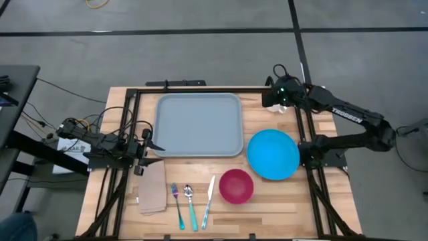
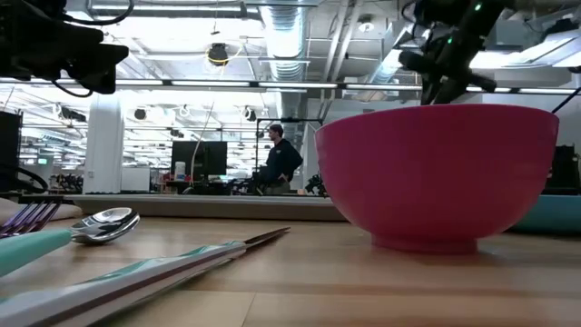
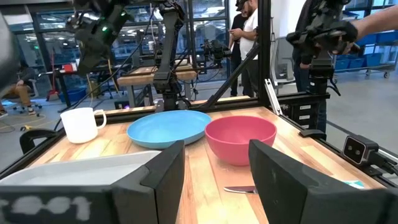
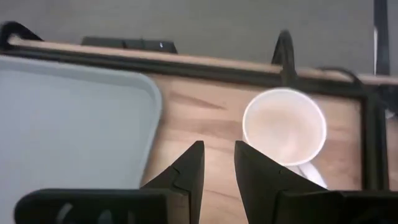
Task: Set up tray
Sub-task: Put the white cup on the top right of the gray serving tray
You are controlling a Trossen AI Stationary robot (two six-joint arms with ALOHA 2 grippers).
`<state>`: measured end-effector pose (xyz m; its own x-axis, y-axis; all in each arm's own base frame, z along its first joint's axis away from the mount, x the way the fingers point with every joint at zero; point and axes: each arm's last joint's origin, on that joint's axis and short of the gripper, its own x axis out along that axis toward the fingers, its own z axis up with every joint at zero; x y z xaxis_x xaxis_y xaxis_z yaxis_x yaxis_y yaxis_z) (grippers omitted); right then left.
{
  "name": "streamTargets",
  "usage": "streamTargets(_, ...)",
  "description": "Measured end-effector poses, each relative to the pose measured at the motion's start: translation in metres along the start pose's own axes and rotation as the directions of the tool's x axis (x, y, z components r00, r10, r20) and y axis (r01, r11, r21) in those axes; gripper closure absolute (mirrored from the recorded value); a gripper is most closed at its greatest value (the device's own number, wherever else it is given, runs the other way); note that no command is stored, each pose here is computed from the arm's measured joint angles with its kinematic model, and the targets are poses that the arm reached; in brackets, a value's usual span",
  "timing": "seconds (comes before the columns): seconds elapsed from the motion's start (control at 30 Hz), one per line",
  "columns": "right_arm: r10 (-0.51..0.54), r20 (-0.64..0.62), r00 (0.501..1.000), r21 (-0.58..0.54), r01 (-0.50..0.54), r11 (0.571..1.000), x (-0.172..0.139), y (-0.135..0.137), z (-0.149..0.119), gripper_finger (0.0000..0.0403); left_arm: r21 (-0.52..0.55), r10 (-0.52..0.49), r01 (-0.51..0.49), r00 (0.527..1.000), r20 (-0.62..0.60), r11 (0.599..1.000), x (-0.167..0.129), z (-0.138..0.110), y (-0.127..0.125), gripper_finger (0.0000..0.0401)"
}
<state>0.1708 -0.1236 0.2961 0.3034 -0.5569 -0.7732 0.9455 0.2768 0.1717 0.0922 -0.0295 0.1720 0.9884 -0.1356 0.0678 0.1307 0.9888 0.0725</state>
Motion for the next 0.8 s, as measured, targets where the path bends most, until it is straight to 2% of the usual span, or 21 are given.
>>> streamTargets(0.23, 0.049, -0.239, 0.97, -0.025, -0.057, 0.998, 0.041, -0.007, 0.006, 0.0321, 0.0, 0.0, 0.0, 1.0, 0.0, 1.0, 0.0, 0.0, 0.0, 0.0232)
streamTargets(0.33, 0.034, -0.319, 0.947, -0.062, -0.057, 0.996, 0.048, -0.01, 0.01, 0.0321, -0.004, 0.0, 0.0, 1.0, 0.0, 1.0, 0.0, 0.0, 0.0, 0.0232)
streamTargets(0.4, -0.029, -0.321, 0.946, -0.106, -0.005, 0.994, 0.049, -0.013, 0.016, 0.0321, -0.002, 0.0, 0.0, 1.0, 0.0, 1.0, 0.0, 0.0, 0.0, 0.0232)
streamTargets(0.5, -0.119, -0.257, 0.959, -0.175, 0.075, 0.982, 0.048, -0.014, 0.031, 0.0321, -0.003, 0.0, 0.0, 1.0, 0.0, 1.0, 0.0, 0.0, 0.0, 0.0232)
streamTargets(0.63, -0.137, -0.213, 0.967, -0.251, 0.081, 0.965, 0.049, -0.014, 0.052, 0.0321, 0.0, 0.0, 0.0, 1.0, 0.0, 1.0, 0.0, 0.0, 0.0, 0.0232)
streamTargets(0.8, -0.14, -0.268, 0.953, -0.238, 0.075, 0.968, 0.065, -0.016, 0.066, 0.0321, -0.003, 0.0, 0.0, 1.0, 0.0, 1.0, 0.0, 0.0, 0.0, 0.0232)
